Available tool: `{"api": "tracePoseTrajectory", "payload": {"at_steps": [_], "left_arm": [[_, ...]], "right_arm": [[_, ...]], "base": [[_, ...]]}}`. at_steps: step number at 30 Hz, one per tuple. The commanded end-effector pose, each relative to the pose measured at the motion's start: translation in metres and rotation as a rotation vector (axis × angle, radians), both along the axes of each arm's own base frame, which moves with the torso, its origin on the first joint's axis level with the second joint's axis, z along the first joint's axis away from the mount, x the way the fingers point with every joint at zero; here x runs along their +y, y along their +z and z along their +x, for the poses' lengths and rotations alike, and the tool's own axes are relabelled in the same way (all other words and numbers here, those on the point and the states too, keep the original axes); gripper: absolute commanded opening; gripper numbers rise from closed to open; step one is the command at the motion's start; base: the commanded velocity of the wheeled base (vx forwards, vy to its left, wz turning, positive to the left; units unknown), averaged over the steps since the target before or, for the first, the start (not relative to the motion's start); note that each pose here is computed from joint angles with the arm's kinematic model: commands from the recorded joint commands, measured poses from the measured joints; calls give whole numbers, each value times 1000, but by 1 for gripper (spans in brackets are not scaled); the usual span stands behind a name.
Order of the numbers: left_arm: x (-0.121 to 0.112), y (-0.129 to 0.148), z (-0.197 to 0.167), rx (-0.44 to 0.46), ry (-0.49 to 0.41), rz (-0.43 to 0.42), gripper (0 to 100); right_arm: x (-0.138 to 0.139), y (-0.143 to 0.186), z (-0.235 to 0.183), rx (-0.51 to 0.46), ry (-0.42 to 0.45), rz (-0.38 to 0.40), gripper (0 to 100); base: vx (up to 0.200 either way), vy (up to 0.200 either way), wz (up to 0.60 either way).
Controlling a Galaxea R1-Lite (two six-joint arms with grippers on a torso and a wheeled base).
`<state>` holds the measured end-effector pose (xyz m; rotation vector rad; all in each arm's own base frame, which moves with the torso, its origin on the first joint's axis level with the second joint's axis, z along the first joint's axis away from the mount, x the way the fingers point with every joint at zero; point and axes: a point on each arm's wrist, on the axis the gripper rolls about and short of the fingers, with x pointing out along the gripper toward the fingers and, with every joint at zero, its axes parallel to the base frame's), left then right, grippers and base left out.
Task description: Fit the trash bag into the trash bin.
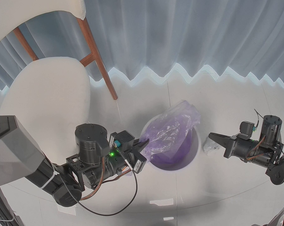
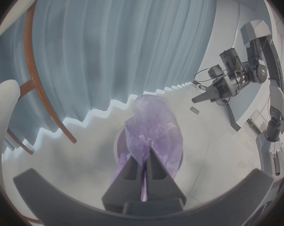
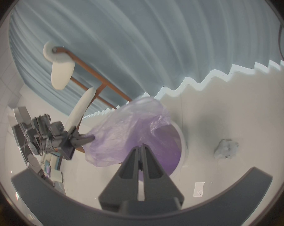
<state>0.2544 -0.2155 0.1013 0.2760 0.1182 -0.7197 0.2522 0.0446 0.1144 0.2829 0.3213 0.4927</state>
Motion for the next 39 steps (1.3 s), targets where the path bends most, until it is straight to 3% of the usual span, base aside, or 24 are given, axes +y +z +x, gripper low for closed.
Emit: {"api": "tracePoseTrajectory", "payload": {"at_steps": [1,4,5,11,18,22,27,39], "left_arm": [[-15,-10,-1,13,-34,15,0],[-23,-14,-6,21,-58,23,0],[-33,-17,-11,24,-90,26,0],[-57,-26,-30,35,-146,46,0],[-76,-37,-51,52,-221,67,0],[-80,-41,-55,61,-237,77,0],[-81,-45,-57,69,-242,87,0],[-86,-48,-64,80,-238,88,0]], "right_arm": [[-10,27,-25,-74,-35,42,0],[-10,20,-31,-43,-34,38,0],[-11,13,-39,-9,-34,34,100],[-8,6,-55,77,-41,68,100],[3,32,-47,182,-95,75,100],[23,69,-37,297,-77,9,100],[43,83,-29,413,-57,-69,100],[65,61,-10,493,-70,-161,100]], "base": [[0,0,0],[0,0,0],[0,0,0],[0,0,0],[0,0,0],[0,0,0],[0,0,0],[0,0,0]]}}
